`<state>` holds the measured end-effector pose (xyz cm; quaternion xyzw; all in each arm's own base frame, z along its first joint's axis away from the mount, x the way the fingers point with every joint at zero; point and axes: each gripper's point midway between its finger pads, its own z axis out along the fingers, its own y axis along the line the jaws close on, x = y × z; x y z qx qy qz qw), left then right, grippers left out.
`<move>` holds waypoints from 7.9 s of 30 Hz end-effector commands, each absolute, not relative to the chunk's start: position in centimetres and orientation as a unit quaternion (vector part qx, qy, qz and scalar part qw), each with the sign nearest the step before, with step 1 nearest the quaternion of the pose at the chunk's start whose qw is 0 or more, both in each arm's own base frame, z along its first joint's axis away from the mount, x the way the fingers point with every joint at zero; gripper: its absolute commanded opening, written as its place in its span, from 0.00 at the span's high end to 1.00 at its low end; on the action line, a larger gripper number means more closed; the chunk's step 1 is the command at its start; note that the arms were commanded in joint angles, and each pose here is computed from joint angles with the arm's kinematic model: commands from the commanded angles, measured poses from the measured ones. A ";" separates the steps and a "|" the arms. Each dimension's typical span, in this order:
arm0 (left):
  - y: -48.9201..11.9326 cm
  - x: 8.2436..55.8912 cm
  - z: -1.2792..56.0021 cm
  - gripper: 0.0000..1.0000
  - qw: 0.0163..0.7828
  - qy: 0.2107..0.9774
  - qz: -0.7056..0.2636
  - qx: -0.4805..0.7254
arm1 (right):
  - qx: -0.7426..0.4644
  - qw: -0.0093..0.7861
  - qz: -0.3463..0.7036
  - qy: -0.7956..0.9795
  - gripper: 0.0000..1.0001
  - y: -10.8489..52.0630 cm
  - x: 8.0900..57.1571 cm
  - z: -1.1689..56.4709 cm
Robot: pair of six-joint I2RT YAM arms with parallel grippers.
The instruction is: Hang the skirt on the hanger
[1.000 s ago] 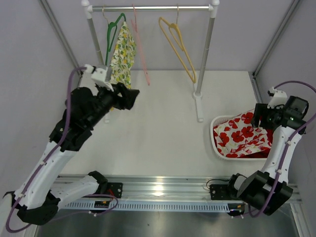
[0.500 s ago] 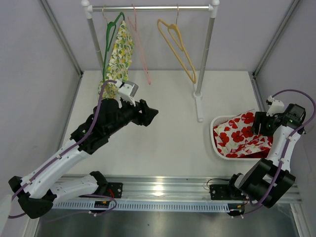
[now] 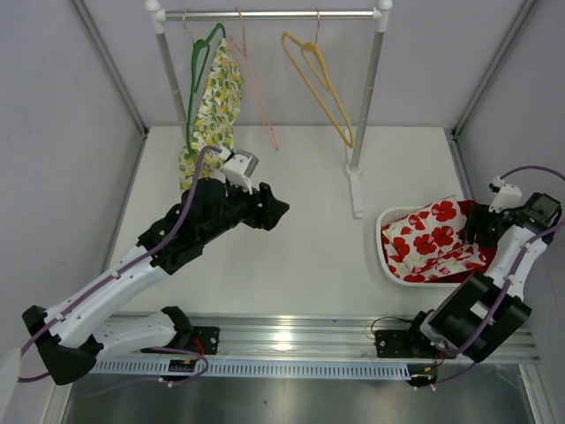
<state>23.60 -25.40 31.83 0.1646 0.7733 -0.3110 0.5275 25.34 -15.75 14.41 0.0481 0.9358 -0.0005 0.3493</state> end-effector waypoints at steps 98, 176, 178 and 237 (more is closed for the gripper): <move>-42.4 24.6 32.2 0.17 0.650 0.653 -0.353 0.166 | -0.403 0.623 0.220 0.634 1.00 20.0 27.4 52.5; -35.8 23.5 19.7 0.38 0.545 0.765 -0.311 0.145 | -0.450 0.563 0.086 0.688 1.00 22.6 30.1 43.4; -37.0 22.5 19.5 0.37 0.537 0.760 -0.332 0.156 | -0.449 0.563 0.085 0.689 1.00 22.7 30.1 43.4; -40.2 21.7 9.8 1.00 0.489 0.855 -0.144 -0.093 | -0.438 0.570 0.053 0.693 1.00 23.0 31.7 43.7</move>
